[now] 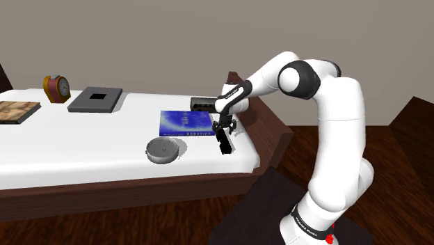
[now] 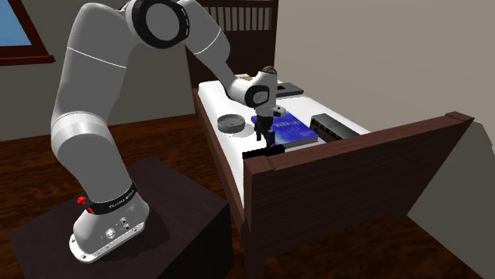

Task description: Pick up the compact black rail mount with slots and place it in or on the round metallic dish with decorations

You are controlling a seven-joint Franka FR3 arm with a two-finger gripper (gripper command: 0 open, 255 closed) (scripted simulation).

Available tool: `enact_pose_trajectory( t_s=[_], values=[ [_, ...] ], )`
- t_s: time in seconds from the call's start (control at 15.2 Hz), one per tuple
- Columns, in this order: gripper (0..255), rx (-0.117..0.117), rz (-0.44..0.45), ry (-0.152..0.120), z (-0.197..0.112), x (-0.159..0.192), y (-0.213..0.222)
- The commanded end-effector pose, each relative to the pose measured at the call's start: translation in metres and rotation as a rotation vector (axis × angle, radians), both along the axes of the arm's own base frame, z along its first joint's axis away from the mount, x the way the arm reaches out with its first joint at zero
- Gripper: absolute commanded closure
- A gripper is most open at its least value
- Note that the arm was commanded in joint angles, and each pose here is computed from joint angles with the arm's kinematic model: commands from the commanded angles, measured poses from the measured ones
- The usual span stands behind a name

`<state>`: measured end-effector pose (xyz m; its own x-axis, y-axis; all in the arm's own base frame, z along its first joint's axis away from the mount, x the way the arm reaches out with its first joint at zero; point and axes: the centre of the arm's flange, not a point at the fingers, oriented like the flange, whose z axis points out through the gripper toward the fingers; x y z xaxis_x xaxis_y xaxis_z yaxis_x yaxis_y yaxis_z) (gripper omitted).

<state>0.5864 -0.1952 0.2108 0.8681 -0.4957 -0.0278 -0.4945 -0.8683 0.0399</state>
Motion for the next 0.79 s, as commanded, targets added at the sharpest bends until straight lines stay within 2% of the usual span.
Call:
enact_pose_trajectory(
  t_s=[0.0,0.46,0.73],
  values=[
    [0,-0.004,-0.019,0.000,-0.013,0.005,-0.013],
    [0,-0.004,-0.019,0.000,-0.053,0.003,-0.014],
    [0,-0.004,-0.019,0.000,-0.053,0.003,-0.014]
  ],
)
